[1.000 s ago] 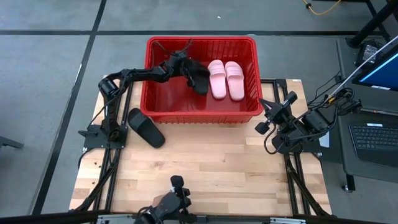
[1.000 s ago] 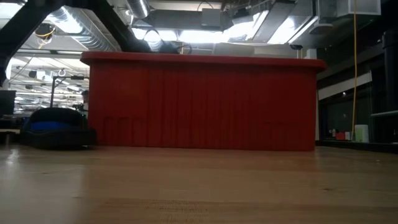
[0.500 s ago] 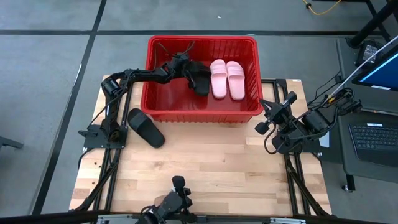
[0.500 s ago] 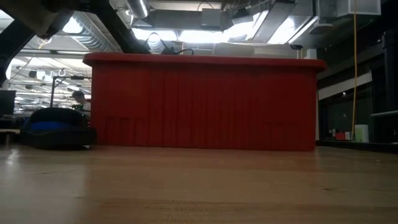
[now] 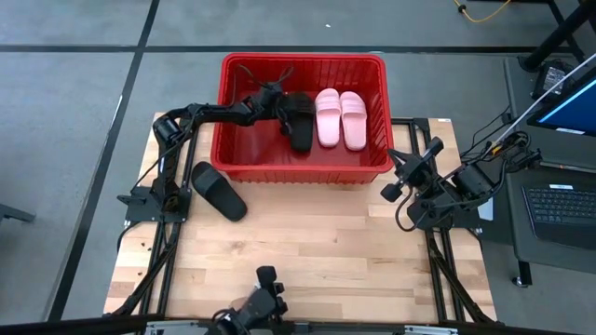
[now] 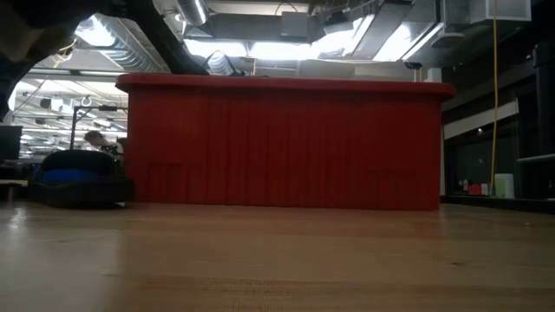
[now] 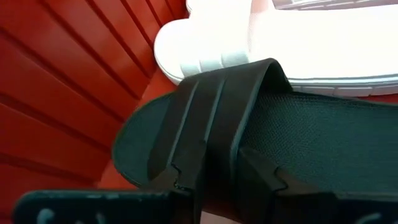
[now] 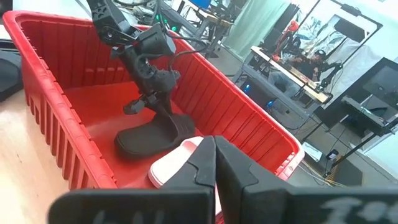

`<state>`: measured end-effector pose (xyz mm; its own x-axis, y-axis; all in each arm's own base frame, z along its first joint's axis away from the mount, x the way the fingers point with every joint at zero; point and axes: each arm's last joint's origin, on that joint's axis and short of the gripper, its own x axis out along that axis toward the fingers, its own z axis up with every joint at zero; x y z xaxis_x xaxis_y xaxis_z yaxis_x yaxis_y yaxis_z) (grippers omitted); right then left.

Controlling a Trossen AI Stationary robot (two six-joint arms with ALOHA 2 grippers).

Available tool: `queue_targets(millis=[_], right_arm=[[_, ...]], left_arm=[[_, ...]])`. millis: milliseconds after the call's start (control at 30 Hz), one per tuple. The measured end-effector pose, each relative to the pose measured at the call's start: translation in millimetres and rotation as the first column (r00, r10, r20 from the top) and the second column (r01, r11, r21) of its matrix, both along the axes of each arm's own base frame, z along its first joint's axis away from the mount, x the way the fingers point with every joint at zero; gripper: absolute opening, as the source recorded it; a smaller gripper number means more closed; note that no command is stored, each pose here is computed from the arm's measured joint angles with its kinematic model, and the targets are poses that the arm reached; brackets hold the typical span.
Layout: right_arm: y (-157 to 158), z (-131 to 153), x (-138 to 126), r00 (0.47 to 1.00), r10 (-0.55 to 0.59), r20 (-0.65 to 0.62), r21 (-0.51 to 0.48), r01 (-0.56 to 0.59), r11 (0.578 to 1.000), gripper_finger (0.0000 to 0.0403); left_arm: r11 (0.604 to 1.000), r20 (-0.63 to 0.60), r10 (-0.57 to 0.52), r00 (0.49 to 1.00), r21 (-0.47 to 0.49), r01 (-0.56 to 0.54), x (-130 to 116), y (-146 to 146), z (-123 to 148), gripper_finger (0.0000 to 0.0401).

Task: Pick and place slides into bin
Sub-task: Put the bottom black slide into the red bin, then put the black slide into the red bin

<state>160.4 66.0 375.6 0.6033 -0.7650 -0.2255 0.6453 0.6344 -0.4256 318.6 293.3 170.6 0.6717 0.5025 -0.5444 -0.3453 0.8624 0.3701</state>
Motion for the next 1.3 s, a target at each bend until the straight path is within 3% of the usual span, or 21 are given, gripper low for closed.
queue_targets(millis=[600, 1000, 1167, 1300], right_arm=[[3, 2, 5, 1.0, 0.029, 0.011, 0.035, -0.029, 0.999, 0.0006], [4, 2, 5, 0.999, 0.041, 0.004, 0.053, -0.041, 0.998, 0.0006], [4, 1, 6, 0.999, 0.05, 0.004, 0.068, -0.05, 0.996, 0.0006], [5, 1, 6, 0.998, 0.055, 0.005, 0.079, -0.055, 0.995, 0.0006]], left_arm=[[0.998, -0.033, 0.039, 0.999, 0.044, -0.038, 8, -14, 10, 0.0124], [1.0, -0.086, 0.016, 0.996, -0.002, -0.016, 3, -26, 22, 0.0159], [0.998, -0.056, -0.024, 0.998, 0.049, 0.027, 4, -41, 50, 0.0156], [0.987, -0.031, -0.087, 0.996, 0.133, 0.09, -1, -64, 90, 0.0149]])
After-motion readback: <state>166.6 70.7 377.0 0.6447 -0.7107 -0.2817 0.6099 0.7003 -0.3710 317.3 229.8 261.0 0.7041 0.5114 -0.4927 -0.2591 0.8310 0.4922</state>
